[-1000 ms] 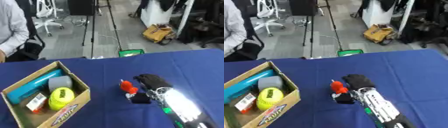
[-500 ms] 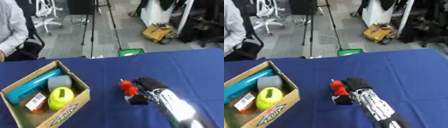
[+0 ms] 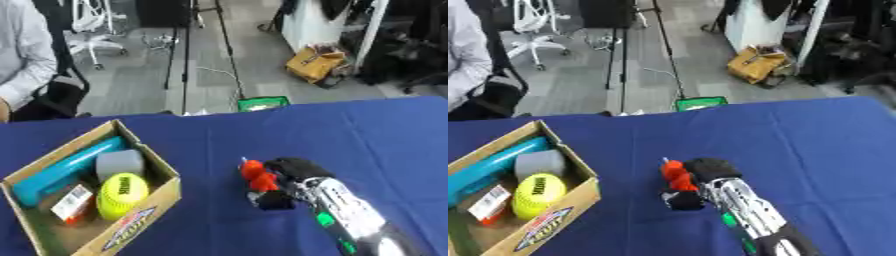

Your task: Pick up objects on the table and place them in the box.

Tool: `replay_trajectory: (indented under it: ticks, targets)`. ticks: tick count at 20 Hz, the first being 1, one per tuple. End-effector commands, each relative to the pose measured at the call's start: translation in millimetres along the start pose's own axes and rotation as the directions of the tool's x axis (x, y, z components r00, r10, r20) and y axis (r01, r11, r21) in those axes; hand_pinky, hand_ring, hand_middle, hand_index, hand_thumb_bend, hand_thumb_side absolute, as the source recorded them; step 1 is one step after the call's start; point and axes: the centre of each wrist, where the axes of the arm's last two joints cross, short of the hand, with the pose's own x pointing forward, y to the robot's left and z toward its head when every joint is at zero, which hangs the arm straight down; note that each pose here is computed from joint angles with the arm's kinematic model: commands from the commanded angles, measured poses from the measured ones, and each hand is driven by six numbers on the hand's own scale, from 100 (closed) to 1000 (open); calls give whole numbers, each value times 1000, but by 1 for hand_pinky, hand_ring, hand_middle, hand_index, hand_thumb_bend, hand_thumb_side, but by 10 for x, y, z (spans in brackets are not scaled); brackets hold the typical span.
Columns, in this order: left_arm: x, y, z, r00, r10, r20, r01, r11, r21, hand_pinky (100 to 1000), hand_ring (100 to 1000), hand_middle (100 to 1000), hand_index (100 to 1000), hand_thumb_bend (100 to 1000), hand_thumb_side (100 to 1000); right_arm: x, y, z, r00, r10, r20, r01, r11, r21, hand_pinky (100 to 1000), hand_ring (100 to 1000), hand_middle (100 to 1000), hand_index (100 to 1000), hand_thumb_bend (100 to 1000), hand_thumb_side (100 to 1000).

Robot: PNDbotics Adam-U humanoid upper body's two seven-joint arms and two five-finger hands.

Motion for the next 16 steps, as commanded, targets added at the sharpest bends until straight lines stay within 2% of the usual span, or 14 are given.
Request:
replay_trajectory:
  ticks: [1, 2, 16]
  targets:
    - [46, 0, -66, 1000, 14, 24, -14, 1000, 9, 874, 804, 870, 819, 100, 812, -29, -83, -4, 995, -69, -72, 73, 996, 60, 1000, 989, 877, 1000, 396, 906]
    - [48, -2, -67, 1000, 15, 24, -15, 1000, 9, 874, 804, 870, 819, 100, 816, -32, -82, -11, 995, -68, -75, 73, 996, 60, 1000, 989, 877, 1000, 421, 904]
    - [55, -12, -77, 999, 19, 27, -20, 1000, 13, 873, 804, 870, 819, 100, 816, -117, -65, -51, 988, -87, -123, 94, 994, 52, 1000, 988, 865, 997, 428, 891]
